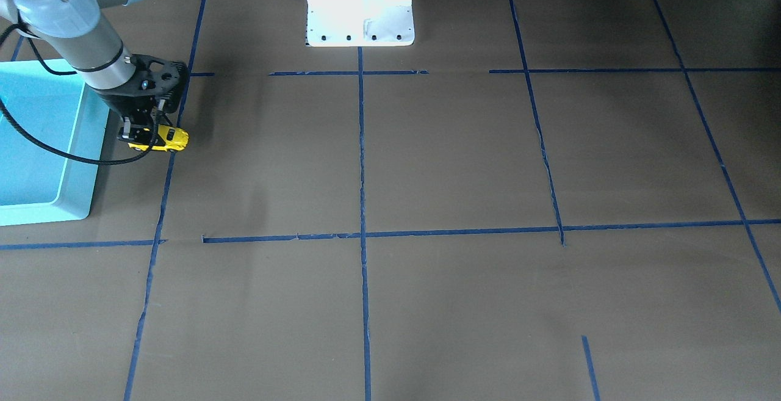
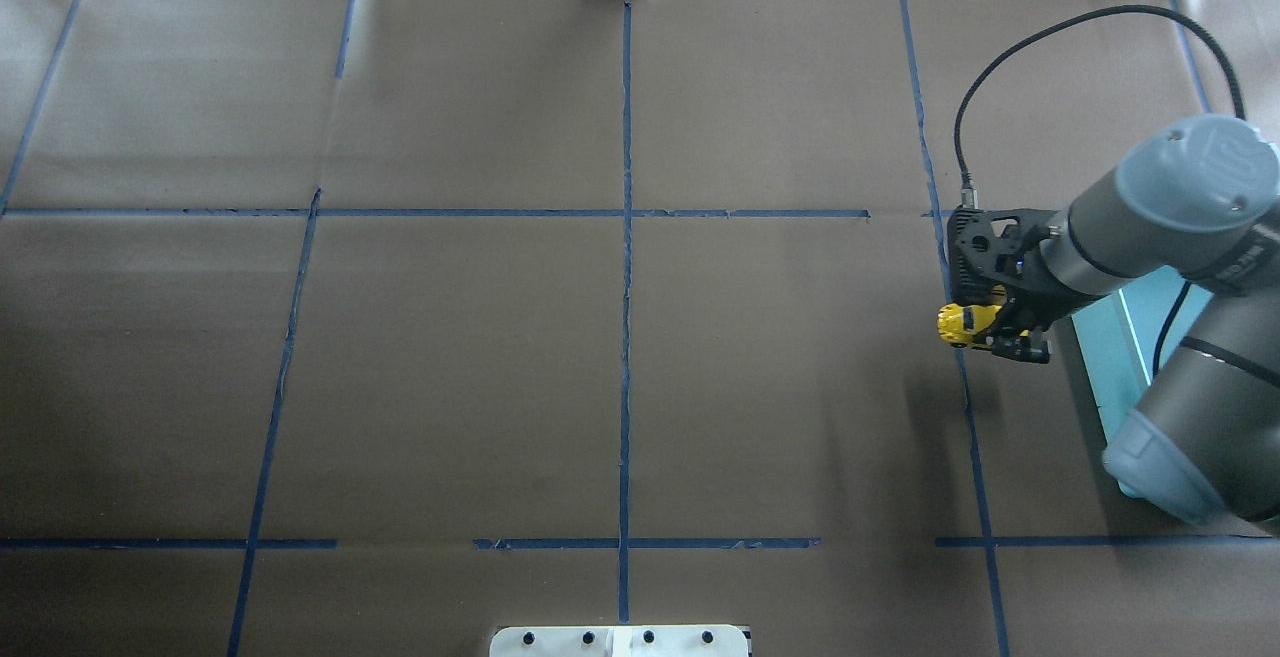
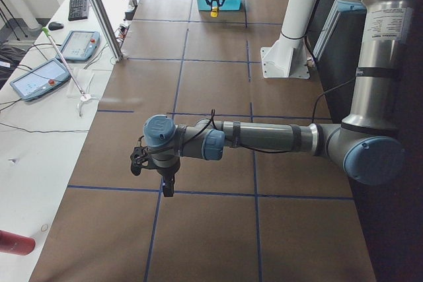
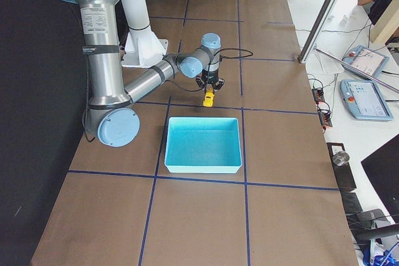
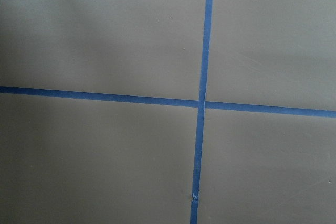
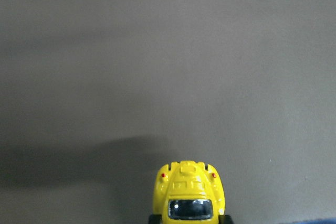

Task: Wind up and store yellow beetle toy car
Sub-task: 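Lift the car with the right gripper and carry it into the blue bin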

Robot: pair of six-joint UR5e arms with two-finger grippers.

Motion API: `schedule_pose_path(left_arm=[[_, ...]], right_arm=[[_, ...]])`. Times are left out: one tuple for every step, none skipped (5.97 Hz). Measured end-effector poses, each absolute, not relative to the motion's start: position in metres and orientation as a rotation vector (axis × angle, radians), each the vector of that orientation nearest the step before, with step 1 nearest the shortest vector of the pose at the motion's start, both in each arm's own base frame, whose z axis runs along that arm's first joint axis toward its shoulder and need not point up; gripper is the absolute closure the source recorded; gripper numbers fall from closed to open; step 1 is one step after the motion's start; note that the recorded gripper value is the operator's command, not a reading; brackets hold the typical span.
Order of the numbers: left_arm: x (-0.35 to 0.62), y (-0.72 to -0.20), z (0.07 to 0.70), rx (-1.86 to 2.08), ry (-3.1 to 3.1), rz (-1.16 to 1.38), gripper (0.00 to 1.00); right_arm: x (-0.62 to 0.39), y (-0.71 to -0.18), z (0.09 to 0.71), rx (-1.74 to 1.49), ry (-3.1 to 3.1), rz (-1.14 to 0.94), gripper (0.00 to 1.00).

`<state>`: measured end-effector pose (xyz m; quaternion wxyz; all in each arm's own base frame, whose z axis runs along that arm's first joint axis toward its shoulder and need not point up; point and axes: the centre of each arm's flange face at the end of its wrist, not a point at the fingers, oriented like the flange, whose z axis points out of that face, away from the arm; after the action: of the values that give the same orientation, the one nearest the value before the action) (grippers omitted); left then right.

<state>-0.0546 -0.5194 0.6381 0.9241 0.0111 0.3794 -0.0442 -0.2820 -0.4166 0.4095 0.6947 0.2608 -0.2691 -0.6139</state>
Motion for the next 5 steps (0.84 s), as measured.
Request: schedule_pose_path(left_arm=[[-0.055,-0.519,0.638,0.023,0.779,-0.091,0.00],[-0.055,-0.519,0.638,0.023,0.779,-0.091,0.00],[-0.055,-0.519,0.638,0.022,0.779,-0.091,0.00],[-0.055,-0.519,0.639,0.022,0.779,-0.091,0.00],[-0.055,-0.519,0.639,0.021,0.779,-0.092,0.00]], right_arm=[[-0.227,-0.412,0.428,0.593,-0.589,-1.395,1.00],[-0.175,-0.405,0.451,0.595,-0.570,-1.418,0.99],[-0.138,-0.393,0.476,0.581,-0.547,-1.450,0.99],[-0.122,-0.385,0.496,0.562,-0.529,-1.479,0.98],[-0.117,-0.385,0.511,0.540,-0.514,-1.493,0.98]])
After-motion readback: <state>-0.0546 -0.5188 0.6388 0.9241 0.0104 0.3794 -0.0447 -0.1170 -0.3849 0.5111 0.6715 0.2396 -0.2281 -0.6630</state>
